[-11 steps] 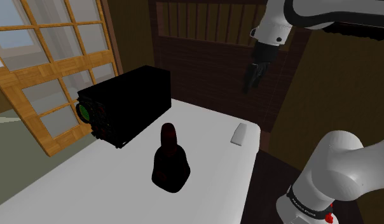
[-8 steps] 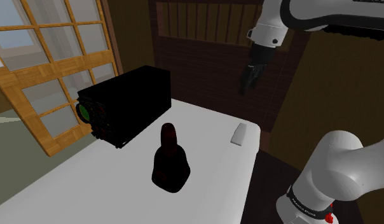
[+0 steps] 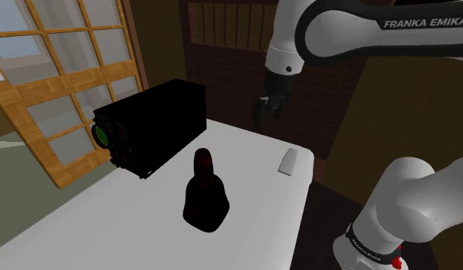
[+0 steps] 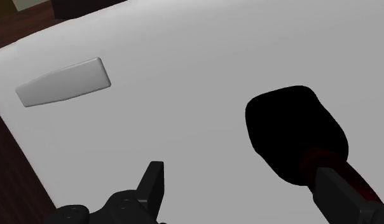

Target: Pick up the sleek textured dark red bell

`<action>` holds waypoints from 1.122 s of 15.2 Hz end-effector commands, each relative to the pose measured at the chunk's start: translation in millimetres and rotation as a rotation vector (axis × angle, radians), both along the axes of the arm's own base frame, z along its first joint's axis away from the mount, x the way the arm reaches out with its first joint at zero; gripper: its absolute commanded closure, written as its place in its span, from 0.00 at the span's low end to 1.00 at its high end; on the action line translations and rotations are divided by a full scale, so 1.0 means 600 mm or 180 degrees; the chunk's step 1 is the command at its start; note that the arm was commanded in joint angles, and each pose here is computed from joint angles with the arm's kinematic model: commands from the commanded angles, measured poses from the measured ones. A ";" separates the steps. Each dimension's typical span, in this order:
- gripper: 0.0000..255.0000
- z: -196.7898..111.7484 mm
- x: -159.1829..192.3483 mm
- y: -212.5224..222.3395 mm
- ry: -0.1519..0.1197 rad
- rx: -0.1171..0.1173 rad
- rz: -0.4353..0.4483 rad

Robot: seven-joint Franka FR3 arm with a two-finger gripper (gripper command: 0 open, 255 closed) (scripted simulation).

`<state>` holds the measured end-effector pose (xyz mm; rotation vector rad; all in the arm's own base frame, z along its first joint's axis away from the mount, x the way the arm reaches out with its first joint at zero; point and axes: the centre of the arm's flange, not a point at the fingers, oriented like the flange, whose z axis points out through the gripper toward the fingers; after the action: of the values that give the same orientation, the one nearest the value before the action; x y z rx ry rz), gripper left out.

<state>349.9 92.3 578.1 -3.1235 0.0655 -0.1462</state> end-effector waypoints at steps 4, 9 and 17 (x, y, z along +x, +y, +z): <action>0.00 -0.039 0.054 0.102 -0.0012 -0.0155 -0.0141; 0.00 -0.083 0.111 0.200 -0.0021 -0.0313 -0.0276; 0.00 -0.151 0.186 0.311 -0.0032 -0.0504 -0.0439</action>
<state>458.2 276.0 492.4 -3.2733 0.2777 -0.1750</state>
